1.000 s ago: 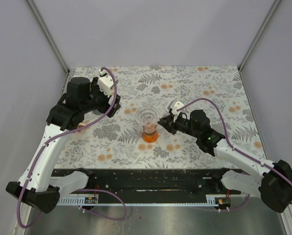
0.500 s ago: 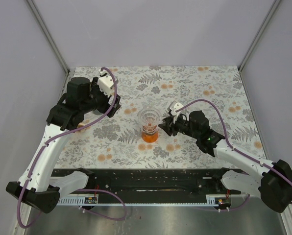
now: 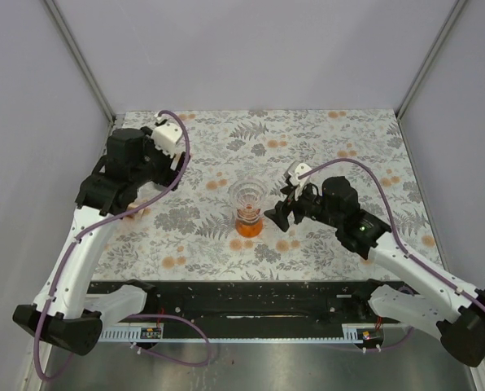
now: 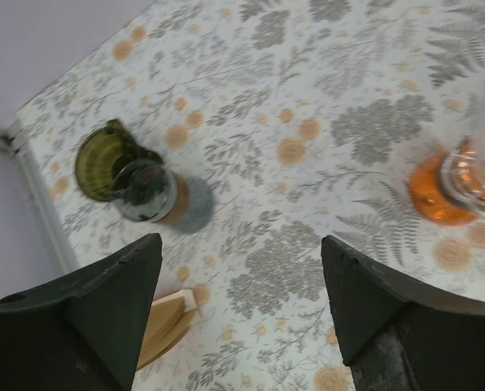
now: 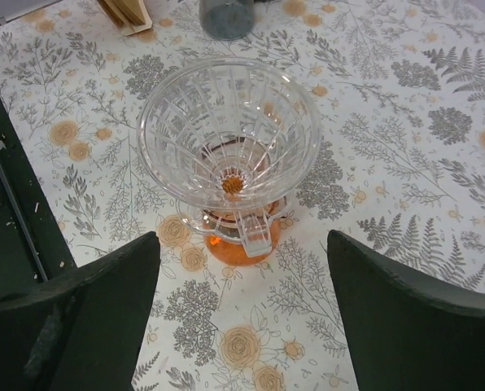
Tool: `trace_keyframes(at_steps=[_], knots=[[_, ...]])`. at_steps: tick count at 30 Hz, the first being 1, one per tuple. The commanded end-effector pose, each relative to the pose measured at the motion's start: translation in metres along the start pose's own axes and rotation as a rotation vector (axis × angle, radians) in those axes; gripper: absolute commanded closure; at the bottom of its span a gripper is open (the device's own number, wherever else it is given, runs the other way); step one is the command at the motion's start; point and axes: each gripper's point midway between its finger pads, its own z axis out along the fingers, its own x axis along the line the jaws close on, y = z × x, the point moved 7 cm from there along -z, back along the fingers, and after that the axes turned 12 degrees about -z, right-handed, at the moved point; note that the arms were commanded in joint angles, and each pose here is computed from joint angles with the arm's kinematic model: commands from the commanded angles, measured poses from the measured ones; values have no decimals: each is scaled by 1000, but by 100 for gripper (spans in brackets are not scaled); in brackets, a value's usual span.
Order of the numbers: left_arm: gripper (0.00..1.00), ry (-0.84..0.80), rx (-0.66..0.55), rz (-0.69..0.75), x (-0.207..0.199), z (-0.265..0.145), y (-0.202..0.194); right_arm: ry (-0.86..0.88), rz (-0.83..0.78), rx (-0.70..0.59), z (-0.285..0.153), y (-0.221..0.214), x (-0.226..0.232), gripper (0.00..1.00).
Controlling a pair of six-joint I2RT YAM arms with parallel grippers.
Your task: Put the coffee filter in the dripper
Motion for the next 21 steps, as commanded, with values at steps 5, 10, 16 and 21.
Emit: trace_keyframes(at_steps=[5, 10, 16, 21], knots=[[18, 452, 64, -32, 81, -19, -23, -90, 7, 86, -41, 46, -11, 9], [25, 589, 134, -167, 137, -27, -57, -94, 10, 94, -53, 57, -11, 9], [33, 680, 237, -283, 181, -26, -98, -82, 19, 82, -52, 65, -12, 9], [32, 739, 199, -370, 191, -20, -111, -73, 56, 67, -47, 66, -10, 10]])
